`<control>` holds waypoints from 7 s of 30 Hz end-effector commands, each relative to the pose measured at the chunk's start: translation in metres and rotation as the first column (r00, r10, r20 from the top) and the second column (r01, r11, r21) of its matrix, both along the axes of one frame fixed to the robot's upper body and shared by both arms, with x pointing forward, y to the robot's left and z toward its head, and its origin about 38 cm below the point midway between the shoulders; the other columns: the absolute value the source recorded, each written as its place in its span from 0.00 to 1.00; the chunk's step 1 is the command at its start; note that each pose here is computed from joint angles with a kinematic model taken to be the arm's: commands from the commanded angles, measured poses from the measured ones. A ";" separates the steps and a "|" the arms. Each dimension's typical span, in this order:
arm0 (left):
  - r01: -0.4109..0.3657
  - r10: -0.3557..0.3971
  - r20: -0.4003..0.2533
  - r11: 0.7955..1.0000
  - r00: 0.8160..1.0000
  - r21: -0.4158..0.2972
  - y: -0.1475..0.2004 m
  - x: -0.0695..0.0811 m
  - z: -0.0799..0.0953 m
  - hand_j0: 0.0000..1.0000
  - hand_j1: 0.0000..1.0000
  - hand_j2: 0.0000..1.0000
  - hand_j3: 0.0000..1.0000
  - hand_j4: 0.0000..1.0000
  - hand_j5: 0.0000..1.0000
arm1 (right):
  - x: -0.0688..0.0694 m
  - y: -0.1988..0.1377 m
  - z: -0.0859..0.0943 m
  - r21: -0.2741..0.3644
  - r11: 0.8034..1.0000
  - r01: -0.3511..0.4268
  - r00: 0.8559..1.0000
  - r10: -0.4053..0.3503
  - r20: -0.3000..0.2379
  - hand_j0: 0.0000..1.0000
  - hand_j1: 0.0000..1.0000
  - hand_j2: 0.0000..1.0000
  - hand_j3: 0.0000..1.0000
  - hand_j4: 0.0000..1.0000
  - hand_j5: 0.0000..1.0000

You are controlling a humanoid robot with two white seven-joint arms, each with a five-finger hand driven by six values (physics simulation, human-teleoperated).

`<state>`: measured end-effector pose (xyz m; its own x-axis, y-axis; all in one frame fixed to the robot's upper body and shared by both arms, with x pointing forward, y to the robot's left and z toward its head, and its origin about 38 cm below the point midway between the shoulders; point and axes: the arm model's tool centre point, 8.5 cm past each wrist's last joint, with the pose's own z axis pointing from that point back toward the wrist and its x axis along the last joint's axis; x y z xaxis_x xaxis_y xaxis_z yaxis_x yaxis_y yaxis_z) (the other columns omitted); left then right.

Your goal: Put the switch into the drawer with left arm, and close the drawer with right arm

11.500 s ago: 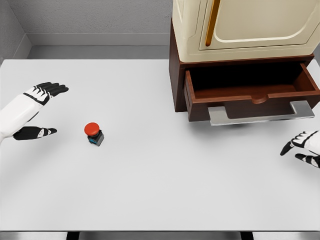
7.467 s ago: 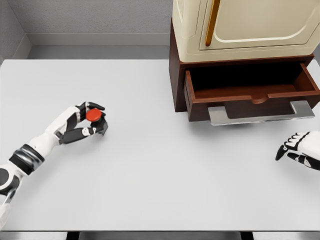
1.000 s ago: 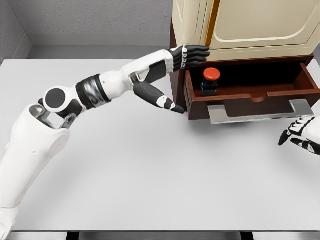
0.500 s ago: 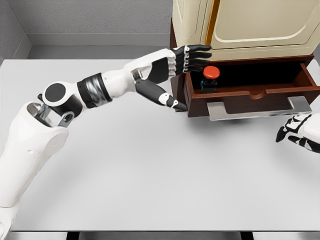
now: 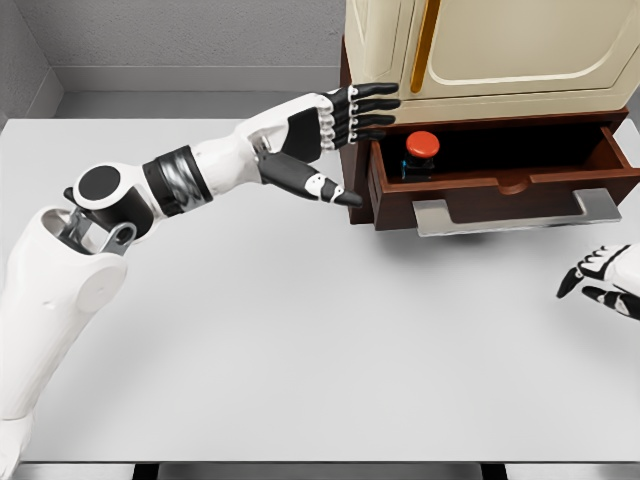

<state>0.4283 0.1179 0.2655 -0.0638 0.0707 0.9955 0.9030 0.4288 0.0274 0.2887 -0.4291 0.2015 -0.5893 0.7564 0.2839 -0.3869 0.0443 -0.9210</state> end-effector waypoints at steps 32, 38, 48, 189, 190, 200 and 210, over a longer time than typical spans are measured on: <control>-0.036 0.035 -0.170 0.999 0.985 -0.003 -0.065 0.007 -0.016 1.00 1.00 1.00 1.00 1.00 1.00 | 0.001 -0.007 0.000 0.000 1.000 0.022 1.000 -0.022 -0.002 0.50 0.50 0.50 0.50 0.50 0.50; -0.058 0.057 -0.150 0.998 0.987 0.003 -0.048 0.009 -0.008 1.00 1.00 1.00 1.00 1.00 1.00 | 0.002 -0.009 -0.001 -0.001 1.000 0.029 1.000 -0.029 -0.005 0.50 0.50 0.50 0.50 0.50 0.50; -0.113 0.119 -0.159 0.992 0.980 0.047 -0.020 0.016 -0.018 1.00 1.00 1.00 1.00 1.00 1.00 | 0.002 -0.008 -0.001 -0.001 1.000 0.026 1.000 -0.026 -0.005 0.50 0.50 0.50 0.50 0.50 0.50; -0.042 0.041 0.011 0.989 0.999 0.145 -0.130 -0.009 0.001 1.00 1.00 1.00 1.00 1.00 1.00 | 0.002 -0.009 -0.001 -0.003 1.000 0.028 1.000 -0.028 -0.005 0.50 0.50 0.50 0.50 0.50 0.50; -0.049 0.046 0.018 0.987 0.999 0.153 -0.130 -0.009 0.001 1.00 1.00 1.00 1.00 1.00 1.00 | 0.001 -0.009 -0.002 -0.002 1.000 0.030 1.000 -0.030 -0.006 0.50 0.50 0.50 0.50 0.50 0.50; -0.066 0.061 0.042 0.988 0.997 0.138 -0.068 -0.015 0.012 1.00 1.00 1.00 1.00 1.00 1.00 | 0.002 -0.010 -0.002 -0.001 0.999 0.033 0.999 -0.033 -0.007 0.50 0.50 0.50 0.50 0.50 0.50; -0.120 0.123 -0.009 0.981 0.992 0.150 -0.023 -0.002 0.004 1.00 1.00 1.00 1.00 1.00 1.00 | 0.002 -0.010 -0.002 -0.001 0.999 0.032 0.999 -0.032 -0.006 0.50 0.50 0.50 0.50 0.50 0.50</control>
